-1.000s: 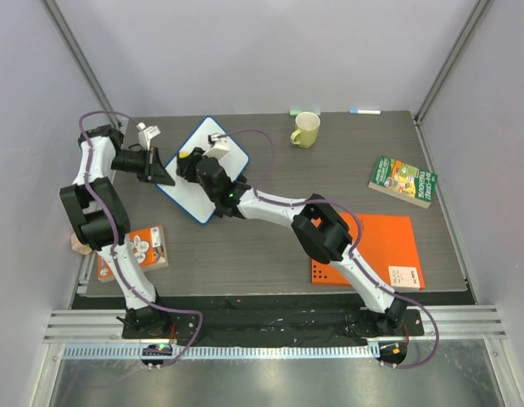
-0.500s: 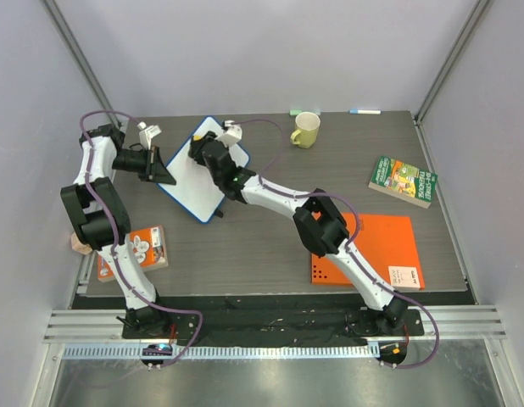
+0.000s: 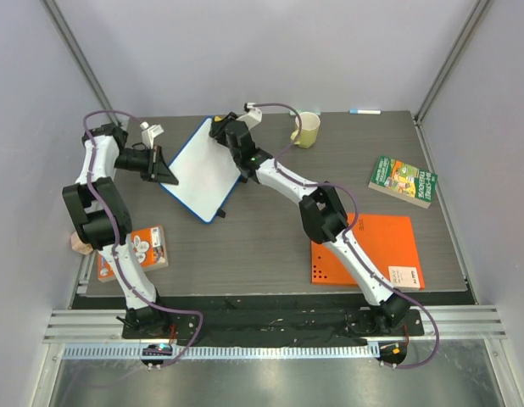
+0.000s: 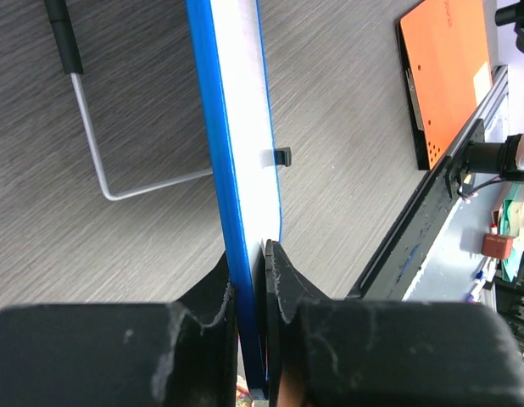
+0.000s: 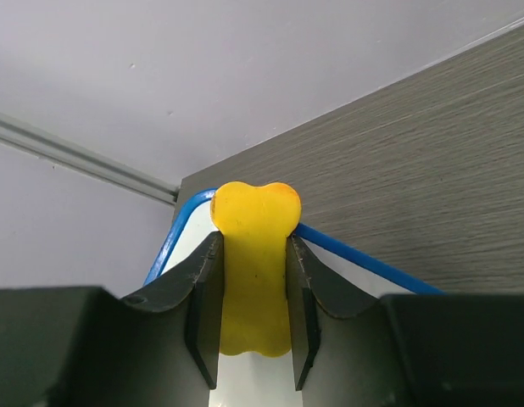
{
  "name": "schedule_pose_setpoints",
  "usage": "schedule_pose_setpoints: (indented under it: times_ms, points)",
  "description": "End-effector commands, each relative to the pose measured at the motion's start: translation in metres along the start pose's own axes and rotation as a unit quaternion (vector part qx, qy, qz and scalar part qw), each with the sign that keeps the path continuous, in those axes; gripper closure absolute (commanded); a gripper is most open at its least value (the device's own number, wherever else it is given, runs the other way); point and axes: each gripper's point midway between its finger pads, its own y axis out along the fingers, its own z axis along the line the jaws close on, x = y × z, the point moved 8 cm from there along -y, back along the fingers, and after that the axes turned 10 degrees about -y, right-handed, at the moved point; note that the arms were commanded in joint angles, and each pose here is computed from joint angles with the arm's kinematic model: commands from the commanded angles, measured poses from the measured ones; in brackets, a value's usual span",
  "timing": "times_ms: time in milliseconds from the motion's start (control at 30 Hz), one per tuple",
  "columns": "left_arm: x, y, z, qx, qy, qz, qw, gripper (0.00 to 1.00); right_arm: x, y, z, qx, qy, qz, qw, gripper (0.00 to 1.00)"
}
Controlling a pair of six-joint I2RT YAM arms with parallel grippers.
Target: Erase the whiteboard
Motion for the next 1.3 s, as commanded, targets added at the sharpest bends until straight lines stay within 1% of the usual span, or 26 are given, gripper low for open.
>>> schedule_pose_setpoints:
  times_ms: [0,33,67,100,167,200,233,267,300,367,400,533,633,800,967,1033,1100,1133,1167,1267]
  points:
    - [-0.020,-0.002,-0.063,-0.072,0.035,0.057,0.995,1.00,-0.101,-0.035,-0.039,-0.003,-0.077,0.192,0.978,0.99]
    - [-0.020,-0.001,-0.063,-0.073,0.035,0.058,0.995,1.00,-0.107,-0.043,-0.039,-0.001,-0.082,0.206,0.975,0.99]
    - [-0.020,-0.002,-0.063,-0.073,0.035,0.057,0.995,1.00,-0.115,-0.061,-0.034,0.002,-0.093,0.227,0.969,0.99]
    - [-0.020,-0.001,-0.062,-0.074,0.033,0.057,0.995,1.00,-0.117,-0.068,-0.027,0.021,-0.092,0.226,0.970,0.99]
    - [-0.021,0.000,-0.062,-0.077,0.031,0.056,0.995,1.00,-0.128,-0.094,-0.027,0.022,-0.109,0.246,0.963,0.99]
    - [-0.021,0.000,-0.062,-0.077,0.030,0.056,0.995,1.00,-0.134,-0.108,-0.014,0.041,-0.113,0.246,0.962,0.99]
    - [-0.021,0.001,-0.061,-0.077,0.030,0.054,0.995,1.00,-0.141,-0.119,-0.011,0.045,-0.120,0.253,0.959,0.99]
    - [-0.022,0.001,-0.061,-0.078,0.026,0.055,0.995,1.00,-0.153,-0.132,-0.016,0.043,-0.131,0.270,0.953,0.99]
    - [-0.022,0.001,-0.060,-0.076,0.027,0.053,0.995,1.00,-0.159,-0.148,0.000,0.061,-0.138,0.275,0.950,0.99]
    - [-0.022,0.002,-0.060,-0.076,0.026,0.052,0.995,1.00,-0.175,-0.168,0.002,0.066,-0.158,0.292,0.941,0.99]
    - [-0.022,0.002,-0.060,-0.077,0.025,0.052,0.995,1.00,-0.188,-0.185,0.015,0.083,-0.167,0.299,0.936,0.99]
    - [-0.023,0.003,-0.061,-0.081,0.023,0.051,0.995,1.00,-0.221,-0.217,0.034,0.107,-0.183,0.318,0.924,0.99]
    - [-0.023,0.002,-0.061,-0.081,0.025,0.051,0.995,1.00,-0.238,-0.233,0.036,0.106,-0.177,0.326,0.923,0.99]
    - [-0.023,0.001,-0.062,-0.082,0.028,0.051,0.995,1.00,-0.244,-0.247,0.027,0.072,-0.171,0.306,0.934,0.99]
    - [-0.022,0.002,-0.063,-0.087,0.026,0.050,0.995,1.00,-0.243,-0.256,0.015,0.026,-0.204,0.283,0.937,0.99]
    - [-0.023,0.002,-0.063,-0.089,0.026,0.049,0.995,1.00,-0.241,-0.258,0.000,-0.001,-0.210,0.273,0.939,0.99]
    - [-0.023,0.001,-0.064,-0.089,0.026,0.050,0.994,1.00,-0.228,-0.254,-0.001,-0.011,-0.206,0.248,0.946,0.99]
    - [-0.024,0.001,-0.064,-0.089,0.026,0.050,0.994,1.00,-0.225,-0.255,-0.009,-0.018,-0.207,0.247,0.946,0.99]
    - [-0.024,0.001,-0.065,-0.090,0.028,0.050,0.994,1.00,-0.215,-0.251,-0.005,-0.013,-0.194,0.234,0.953,0.99]
    - [-0.025,0.000,-0.065,-0.088,0.027,0.052,0.994,1.00,-0.194,-0.235,-0.013,-0.025,-0.178,0.213,0.960,0.99]
